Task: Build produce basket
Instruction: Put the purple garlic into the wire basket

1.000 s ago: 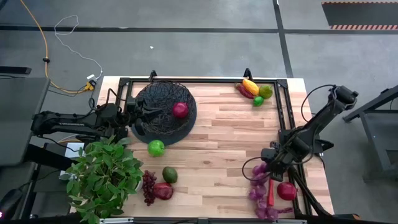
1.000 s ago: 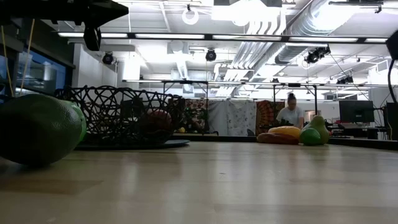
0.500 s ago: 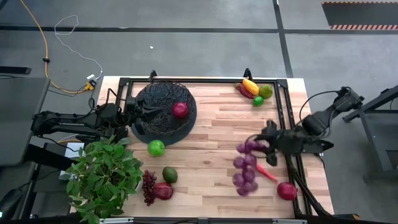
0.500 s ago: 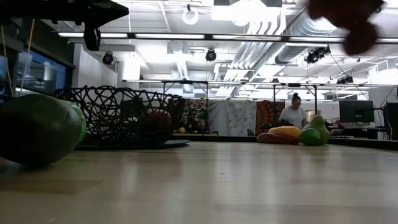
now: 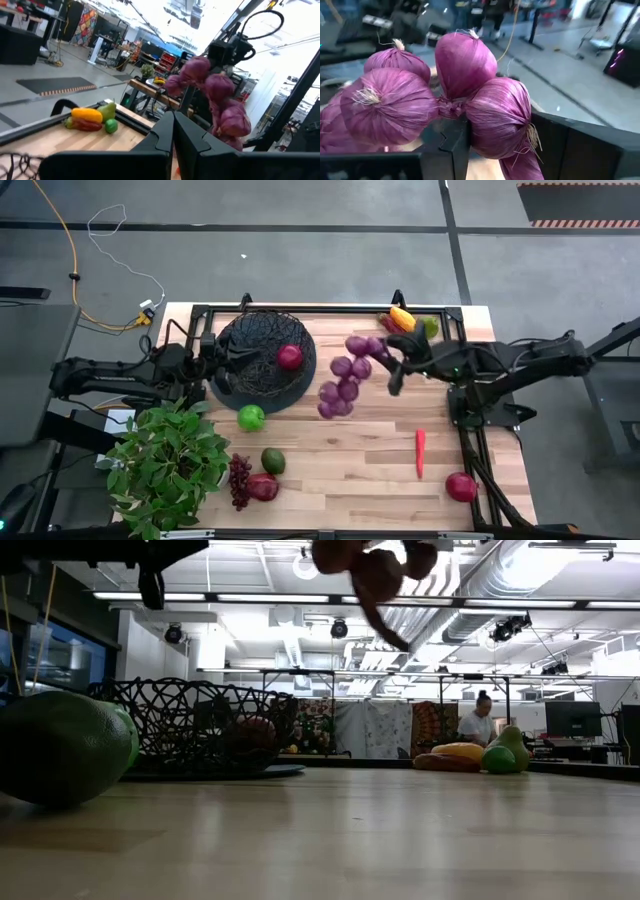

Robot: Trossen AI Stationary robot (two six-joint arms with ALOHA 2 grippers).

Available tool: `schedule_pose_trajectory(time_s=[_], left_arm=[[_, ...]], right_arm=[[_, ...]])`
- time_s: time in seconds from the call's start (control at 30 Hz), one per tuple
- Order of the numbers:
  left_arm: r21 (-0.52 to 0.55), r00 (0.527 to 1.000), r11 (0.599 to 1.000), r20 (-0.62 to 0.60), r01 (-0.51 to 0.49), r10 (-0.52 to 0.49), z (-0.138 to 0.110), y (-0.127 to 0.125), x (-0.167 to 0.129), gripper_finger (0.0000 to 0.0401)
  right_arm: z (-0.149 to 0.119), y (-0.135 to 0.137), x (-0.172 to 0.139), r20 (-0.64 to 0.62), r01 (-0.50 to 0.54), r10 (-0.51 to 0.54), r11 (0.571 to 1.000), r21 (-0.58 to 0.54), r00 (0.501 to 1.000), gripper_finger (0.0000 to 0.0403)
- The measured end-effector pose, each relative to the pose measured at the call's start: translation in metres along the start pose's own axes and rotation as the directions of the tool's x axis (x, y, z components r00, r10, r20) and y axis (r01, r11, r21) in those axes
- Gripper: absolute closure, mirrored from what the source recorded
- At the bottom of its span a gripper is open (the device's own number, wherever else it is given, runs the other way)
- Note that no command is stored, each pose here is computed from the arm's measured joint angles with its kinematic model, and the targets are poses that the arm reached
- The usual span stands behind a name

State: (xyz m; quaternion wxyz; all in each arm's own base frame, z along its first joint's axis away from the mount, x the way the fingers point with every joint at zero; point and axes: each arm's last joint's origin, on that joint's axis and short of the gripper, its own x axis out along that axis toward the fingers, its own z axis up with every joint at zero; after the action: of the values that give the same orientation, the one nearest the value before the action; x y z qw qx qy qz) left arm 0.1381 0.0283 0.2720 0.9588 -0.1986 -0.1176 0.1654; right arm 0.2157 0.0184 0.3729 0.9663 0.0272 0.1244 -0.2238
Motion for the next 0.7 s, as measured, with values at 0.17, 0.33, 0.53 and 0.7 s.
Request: schedule_pose_trajectory(time_s=[0.17,0.33,0.53,0.7], left_arm=[[0.097,1.0,0.995,-0.002,-0.015,0.016,0.015,-0.01,0.018,0.0399],[0.235,0.996,0.97,-0.034,-0.068,0.078,0.029,-0.021,0.045,0.0364],[0.332,0.974,0.927,-0.079,-0.175,0.212,0.05,-0.034,0.075,0.0277],[0.289,0.955,0.932,-0.137,-0.217,0.264,0.07,-0.042,0.088,0.0194]], right_arm=[[0.01,-0.005,0.021,0.098,0.057,-0.06,0.998,0.034,0.993,0.0254],[0.02,-0.011,0.029,0.186,0.092,-0.095,0.995,0.025,0.978,0.0254],[0.024,-0.023,0.033,0.201,0.143,-0.145,0.989,0.024,0.969,0.0254],[0.024,-0.028,0.035,0.2,0.173,-0.17,0.985,0.005,0.965,0.0254]])
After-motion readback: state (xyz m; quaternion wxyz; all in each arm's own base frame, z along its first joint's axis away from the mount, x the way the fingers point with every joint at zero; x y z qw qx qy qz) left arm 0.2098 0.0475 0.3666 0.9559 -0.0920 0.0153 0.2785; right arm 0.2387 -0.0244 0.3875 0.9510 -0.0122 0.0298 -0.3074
